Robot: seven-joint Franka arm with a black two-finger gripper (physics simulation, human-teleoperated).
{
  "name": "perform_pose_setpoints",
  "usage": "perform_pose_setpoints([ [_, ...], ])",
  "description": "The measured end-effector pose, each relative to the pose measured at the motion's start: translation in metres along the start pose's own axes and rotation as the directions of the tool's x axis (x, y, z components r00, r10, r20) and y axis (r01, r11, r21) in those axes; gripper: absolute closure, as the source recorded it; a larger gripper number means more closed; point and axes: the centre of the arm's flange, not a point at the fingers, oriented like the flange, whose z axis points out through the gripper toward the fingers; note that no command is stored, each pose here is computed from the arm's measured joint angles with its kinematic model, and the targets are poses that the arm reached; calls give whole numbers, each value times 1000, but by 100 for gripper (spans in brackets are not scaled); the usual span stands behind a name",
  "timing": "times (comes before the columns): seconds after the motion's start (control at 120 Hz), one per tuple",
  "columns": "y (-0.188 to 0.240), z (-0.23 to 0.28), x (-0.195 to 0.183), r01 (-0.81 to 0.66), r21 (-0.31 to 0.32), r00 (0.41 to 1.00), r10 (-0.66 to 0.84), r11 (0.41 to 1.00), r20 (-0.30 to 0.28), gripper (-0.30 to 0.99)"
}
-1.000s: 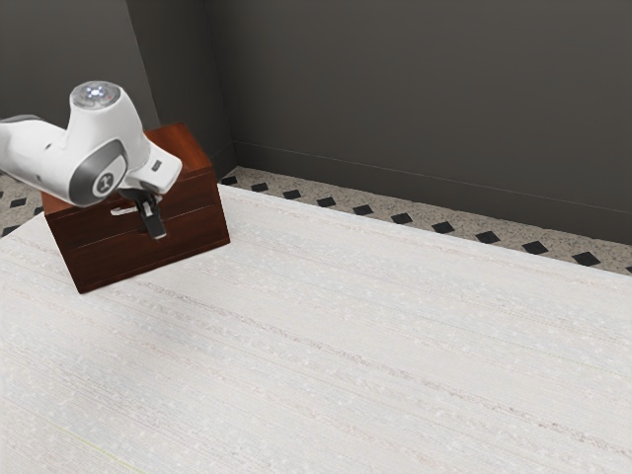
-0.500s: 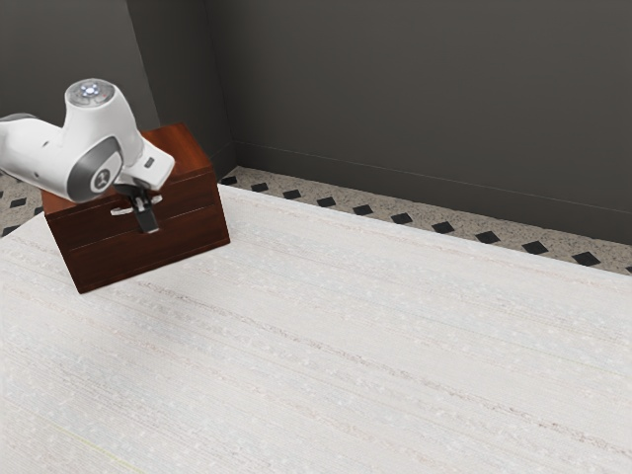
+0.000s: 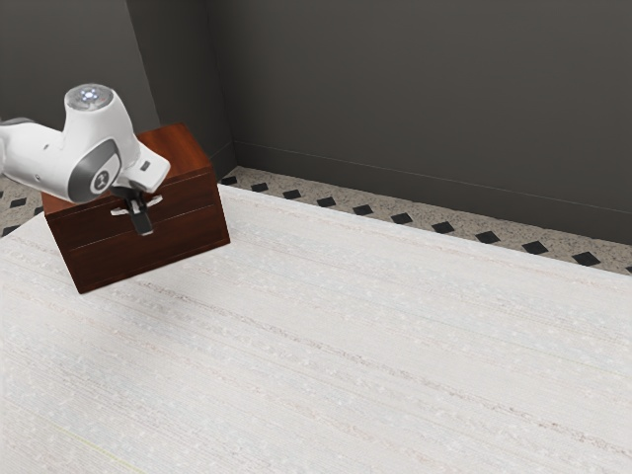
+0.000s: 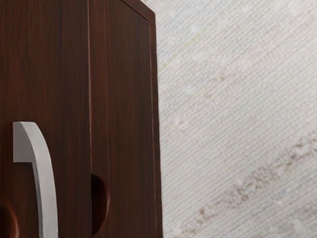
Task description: Pull the drawer handle with one arm to open the drawer
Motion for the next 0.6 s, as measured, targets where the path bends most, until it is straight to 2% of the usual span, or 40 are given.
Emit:
perform_pose_setpoints([
  [0.6,-19,9,-2,11,12,1000,-11,1000,3,4],
])
